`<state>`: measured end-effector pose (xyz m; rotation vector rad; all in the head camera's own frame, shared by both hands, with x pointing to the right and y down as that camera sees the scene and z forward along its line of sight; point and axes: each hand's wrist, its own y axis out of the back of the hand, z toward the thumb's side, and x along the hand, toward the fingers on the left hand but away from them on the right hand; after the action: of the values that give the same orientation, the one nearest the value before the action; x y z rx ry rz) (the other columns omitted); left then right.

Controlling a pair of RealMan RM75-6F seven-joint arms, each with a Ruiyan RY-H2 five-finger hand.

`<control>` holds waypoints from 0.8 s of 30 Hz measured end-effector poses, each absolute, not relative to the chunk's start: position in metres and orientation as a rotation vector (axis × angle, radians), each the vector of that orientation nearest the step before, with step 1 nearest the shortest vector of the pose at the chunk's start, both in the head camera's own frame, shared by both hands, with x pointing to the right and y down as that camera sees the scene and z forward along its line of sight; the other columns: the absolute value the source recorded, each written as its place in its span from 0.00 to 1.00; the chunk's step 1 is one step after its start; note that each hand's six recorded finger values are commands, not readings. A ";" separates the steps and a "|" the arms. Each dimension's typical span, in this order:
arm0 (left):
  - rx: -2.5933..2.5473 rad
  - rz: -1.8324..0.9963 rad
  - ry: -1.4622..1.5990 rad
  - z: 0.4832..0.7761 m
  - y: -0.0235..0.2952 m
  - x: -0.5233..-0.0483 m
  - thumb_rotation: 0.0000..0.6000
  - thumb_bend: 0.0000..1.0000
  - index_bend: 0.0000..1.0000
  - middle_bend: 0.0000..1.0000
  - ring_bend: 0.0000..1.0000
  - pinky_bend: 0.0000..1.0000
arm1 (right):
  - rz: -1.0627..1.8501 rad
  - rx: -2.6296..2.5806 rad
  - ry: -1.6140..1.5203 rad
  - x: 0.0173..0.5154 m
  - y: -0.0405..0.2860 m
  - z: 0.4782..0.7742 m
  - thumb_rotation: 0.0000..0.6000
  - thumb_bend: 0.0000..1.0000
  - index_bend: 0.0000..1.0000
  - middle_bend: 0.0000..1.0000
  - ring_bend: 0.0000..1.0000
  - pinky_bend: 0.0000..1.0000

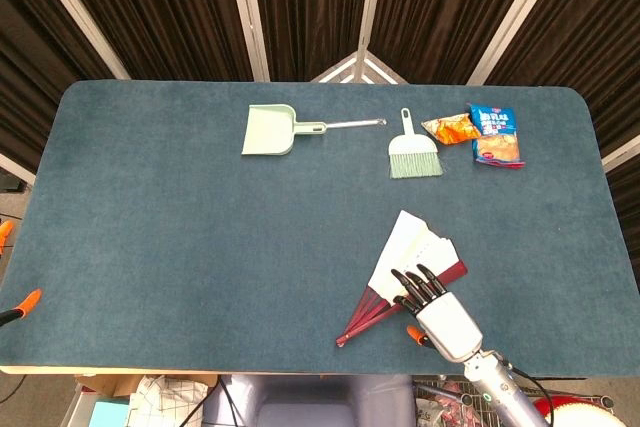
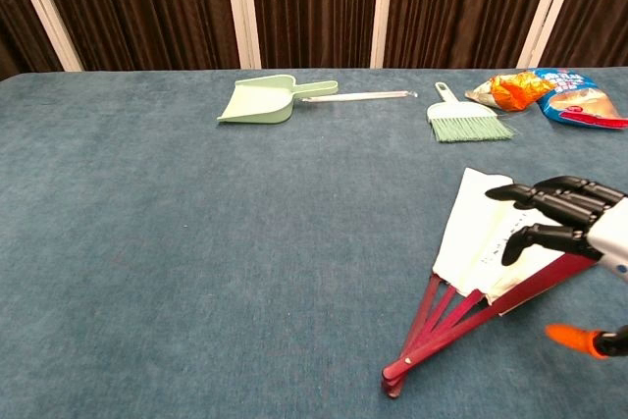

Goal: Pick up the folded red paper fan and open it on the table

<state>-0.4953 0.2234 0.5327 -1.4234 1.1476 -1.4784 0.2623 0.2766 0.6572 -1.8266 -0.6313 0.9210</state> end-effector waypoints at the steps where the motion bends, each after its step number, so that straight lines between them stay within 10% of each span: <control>1: -1.423 -1.479 1.147 0.533 0.223 -0.495 1.00 0.25 0.07 0.03 0.00 0.10 | 0.923 -1.826 -0.628 0.262 0.277 0.659 1.00 0.24 0.39 0.11 0.18 0.13; 24: -1.411 -1.502 1.133 0.538 0.222 -0.494 1.00 0.25 0.06 0.03 0.00 0.10 | 0.975 -1.804 -0.559 0.260 0.276 0.697 1.00 0.24 0.42 0.11 0.18 0.13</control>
<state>-0.4936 0.2222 0.5383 -1.4109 1.1329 -1.5018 0.2600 0.2757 0.6975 -1.8036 -0.5586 0.9748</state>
